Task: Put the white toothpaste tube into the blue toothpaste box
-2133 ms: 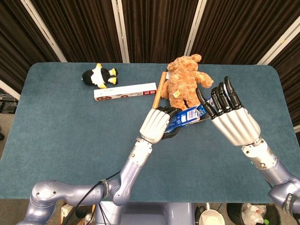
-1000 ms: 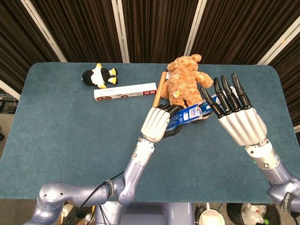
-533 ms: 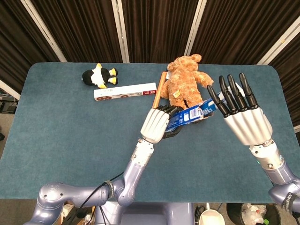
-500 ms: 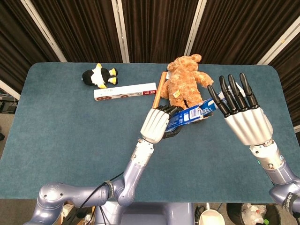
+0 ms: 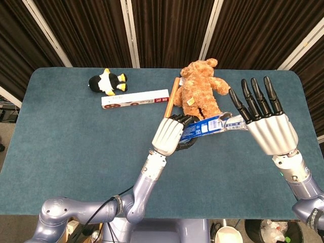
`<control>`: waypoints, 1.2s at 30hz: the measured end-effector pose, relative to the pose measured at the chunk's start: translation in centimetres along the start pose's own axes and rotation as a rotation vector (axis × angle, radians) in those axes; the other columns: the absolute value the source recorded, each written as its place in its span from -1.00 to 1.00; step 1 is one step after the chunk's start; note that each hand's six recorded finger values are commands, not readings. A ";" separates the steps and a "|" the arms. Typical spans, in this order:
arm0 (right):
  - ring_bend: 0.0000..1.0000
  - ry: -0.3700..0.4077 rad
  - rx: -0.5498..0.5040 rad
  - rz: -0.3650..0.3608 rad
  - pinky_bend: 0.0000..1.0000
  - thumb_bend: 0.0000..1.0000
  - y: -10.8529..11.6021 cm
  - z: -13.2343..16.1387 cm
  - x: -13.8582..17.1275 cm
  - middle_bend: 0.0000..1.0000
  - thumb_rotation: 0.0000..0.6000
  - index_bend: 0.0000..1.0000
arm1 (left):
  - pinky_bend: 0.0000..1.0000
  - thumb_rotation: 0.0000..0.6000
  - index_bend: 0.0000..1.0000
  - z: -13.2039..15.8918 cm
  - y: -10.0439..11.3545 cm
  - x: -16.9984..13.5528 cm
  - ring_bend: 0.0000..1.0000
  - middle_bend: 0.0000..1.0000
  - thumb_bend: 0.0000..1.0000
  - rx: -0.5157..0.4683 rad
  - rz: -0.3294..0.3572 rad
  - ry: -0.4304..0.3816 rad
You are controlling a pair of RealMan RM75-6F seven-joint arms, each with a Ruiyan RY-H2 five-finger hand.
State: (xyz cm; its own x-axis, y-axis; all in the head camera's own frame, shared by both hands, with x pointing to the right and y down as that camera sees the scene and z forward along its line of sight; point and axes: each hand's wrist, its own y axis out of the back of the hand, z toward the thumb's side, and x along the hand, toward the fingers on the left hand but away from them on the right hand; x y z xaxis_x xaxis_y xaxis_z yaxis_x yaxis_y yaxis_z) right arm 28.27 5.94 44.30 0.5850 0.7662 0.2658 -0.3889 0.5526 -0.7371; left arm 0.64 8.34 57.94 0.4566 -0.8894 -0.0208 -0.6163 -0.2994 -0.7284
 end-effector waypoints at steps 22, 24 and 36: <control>-0.86 -0.027 0.010 0.008 -0.93 -0.04 -0.1 -0.6 0.0 -0.65 1.00 -1.00 | 0.10 1.00 -0.32 0.1 1.3 -0.4 -0.07 0.03 0.01 -0.110 0.071 0.003; -0.86 -0.033 0.008 0.020 -0.93 -0.04 -0.4 -0.6 0.1 -0.64 1.00 -1.00 | 0.10 1.00 -0.32 -0.3 1.5 -0.6 -0.07 0.03 0.01 -0.120 0.080 0.013; -0.86 -0.063 -0.005 0.030 -0.93 -0.04 -0.4 -0.5 0.1 -0.65 1.00 -1.00 | 0.10 1.00 -0.32 -2.6 2.2 -1.5 -0.07 0.03 0.02 -0.129 0.085 0.030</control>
State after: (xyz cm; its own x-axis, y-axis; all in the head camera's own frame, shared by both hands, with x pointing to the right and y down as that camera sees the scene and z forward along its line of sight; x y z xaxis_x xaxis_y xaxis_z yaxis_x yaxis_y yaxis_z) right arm 28.88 5.61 44.31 0.5271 0.8017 0.2819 -0.4017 0.5274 -0.7487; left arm -3.09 8.15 58.18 0.3807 -0.9230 -0.0567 -0.7304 -0.2625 -0.6306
